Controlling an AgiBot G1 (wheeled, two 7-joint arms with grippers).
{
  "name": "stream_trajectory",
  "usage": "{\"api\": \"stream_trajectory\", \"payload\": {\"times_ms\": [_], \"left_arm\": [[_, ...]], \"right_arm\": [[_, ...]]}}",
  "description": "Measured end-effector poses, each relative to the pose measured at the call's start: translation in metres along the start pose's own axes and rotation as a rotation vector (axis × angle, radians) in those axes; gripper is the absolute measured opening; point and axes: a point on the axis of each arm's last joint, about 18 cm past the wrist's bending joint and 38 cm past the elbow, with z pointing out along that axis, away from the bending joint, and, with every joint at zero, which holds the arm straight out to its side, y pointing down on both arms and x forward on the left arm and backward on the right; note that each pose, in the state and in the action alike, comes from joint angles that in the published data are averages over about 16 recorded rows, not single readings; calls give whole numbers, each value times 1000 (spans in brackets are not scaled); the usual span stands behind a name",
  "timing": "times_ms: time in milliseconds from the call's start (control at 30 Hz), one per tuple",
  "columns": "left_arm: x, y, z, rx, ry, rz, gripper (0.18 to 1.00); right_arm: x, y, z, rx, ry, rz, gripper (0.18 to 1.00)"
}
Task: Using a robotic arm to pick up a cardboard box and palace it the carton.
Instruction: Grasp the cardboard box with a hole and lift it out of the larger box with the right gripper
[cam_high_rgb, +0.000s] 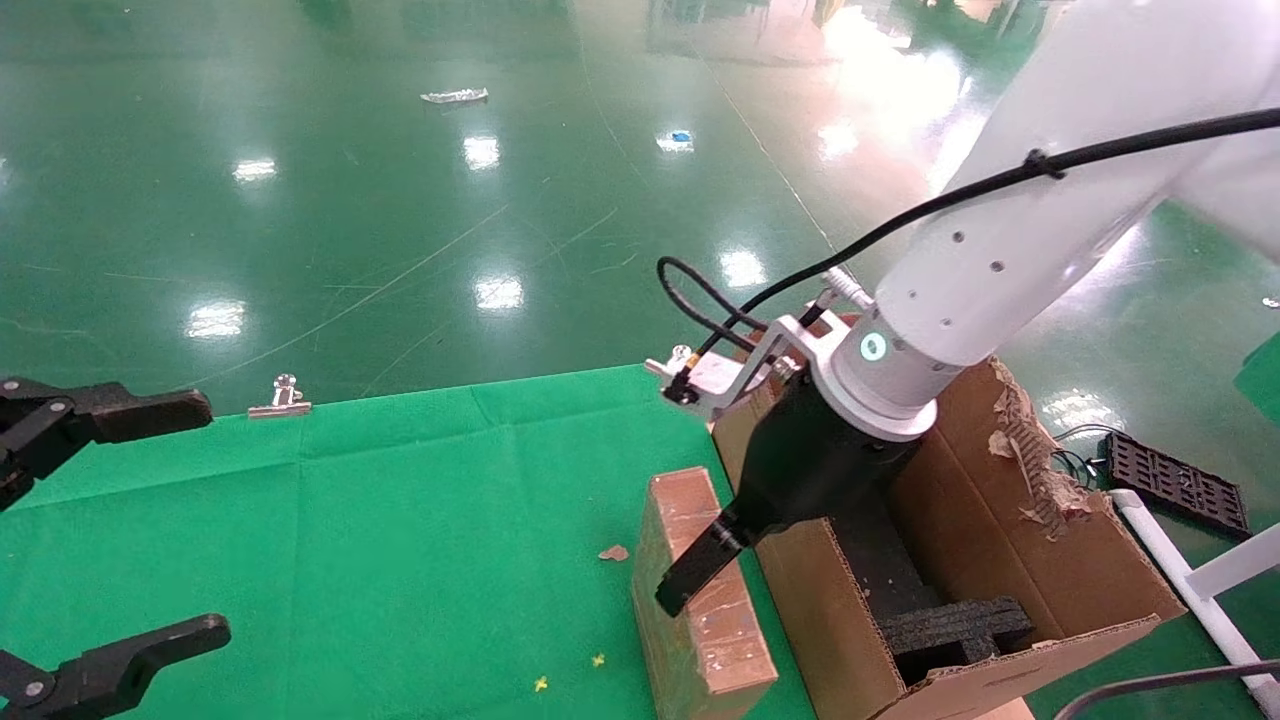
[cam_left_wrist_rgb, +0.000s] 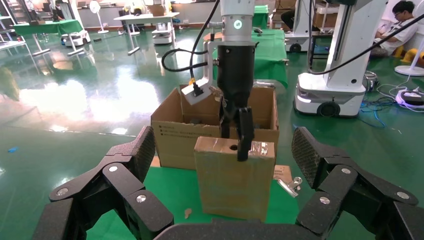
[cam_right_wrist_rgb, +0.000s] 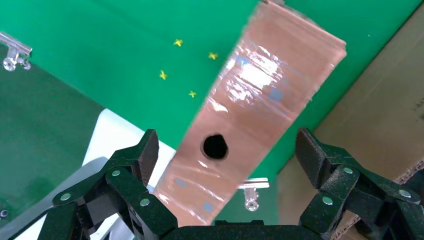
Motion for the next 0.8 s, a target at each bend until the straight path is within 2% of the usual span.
{"api": "stream_trajectory", "payload": {"times_ms": [600,800], "left_arm": [[0,0,0,0,0,0,998],[0,0,0,0,0,0,984]], "right_arm": [[2,5,24,-49,-10,15,988],[5,11,25,-52,-11,24,949]]}}
